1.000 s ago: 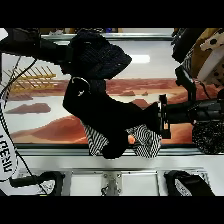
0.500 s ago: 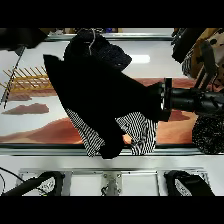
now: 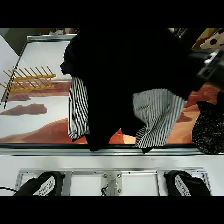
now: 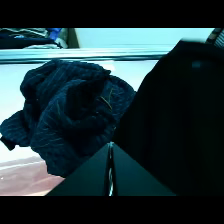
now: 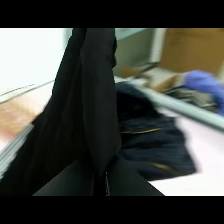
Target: Fold the clothes and pants, and hang the long-sleeved shirts on hangers.
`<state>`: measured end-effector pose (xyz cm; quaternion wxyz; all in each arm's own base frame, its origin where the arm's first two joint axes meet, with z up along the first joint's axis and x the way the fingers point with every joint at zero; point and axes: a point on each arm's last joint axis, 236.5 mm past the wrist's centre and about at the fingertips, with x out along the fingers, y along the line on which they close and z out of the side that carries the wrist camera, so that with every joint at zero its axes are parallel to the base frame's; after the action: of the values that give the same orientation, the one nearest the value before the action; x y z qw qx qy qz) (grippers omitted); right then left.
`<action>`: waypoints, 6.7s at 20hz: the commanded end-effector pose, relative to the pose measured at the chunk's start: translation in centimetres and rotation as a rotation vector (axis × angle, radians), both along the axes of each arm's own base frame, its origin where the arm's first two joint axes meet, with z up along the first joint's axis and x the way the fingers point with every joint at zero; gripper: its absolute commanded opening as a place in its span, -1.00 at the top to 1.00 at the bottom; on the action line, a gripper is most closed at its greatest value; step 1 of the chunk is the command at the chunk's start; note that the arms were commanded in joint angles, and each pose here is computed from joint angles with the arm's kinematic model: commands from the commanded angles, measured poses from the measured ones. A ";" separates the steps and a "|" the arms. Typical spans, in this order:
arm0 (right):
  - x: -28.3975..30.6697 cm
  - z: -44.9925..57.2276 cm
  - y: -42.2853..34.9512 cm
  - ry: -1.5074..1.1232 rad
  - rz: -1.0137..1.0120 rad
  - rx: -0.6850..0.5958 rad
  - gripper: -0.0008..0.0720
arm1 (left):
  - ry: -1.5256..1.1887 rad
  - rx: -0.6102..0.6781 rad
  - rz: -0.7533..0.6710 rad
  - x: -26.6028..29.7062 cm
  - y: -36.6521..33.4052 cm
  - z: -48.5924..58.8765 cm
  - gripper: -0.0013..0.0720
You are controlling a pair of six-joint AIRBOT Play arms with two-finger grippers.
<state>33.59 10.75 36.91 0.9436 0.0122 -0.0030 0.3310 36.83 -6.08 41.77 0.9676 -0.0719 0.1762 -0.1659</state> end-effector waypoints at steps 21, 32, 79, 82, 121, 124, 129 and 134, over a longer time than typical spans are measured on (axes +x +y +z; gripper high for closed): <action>-16.2 5.6 -25.4 -0.093 -1.389 -0.173 0.94 | 0.170 0.005 -0.256 4.0 -9.9 -6.8 0.92; -14.9 5.9 -16.1 -0.114 -1.070 0.031 0.94 | 0.158 0.001 -0.251 4.2 -9.9 -6.6 0.92; -11.9 13.8 -37.9 -0.465 -1.561 -0.199 0.94 | 0.166 0.002 -0.253 4.2 -9.9 -6.8 0.92; -11.9 13.8 -37.8 -0.465 -1.561 -0.199 0.94 | 0.166 0.002 -0.253 4.2 -9.9 -6.8 0.92; -9.4 11.5 -41.5 -0.427 -1.571 -0.172 0.94 | 0.227 0.024 -0.275 3.3 -10.0 -8.1 0.92; -8.5 10.5 -43.0 -0.413 -1.579 -0.168 0.94 | 0.238 0.028 -0.279 3.1 -10.0 -8.4 0.92; -6.6 7.4 -45.0 -0.319 -1.569 -0.117 0.94 | 0.240 0.027 -0.281 3.1 -10.1 -8.4 0.92; -5.6 5.0 -45.7 -0.220 -1.557 -0.110 0.93 | 0.241 0.027 -0.281 3.1 -10.1 -8.4 0.92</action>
<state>27.19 -34.48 43.86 0.8898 -0.0898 -0.1193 -0.4313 39.90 -16.15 33.43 0.9081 -0.0536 0.3001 -0.2871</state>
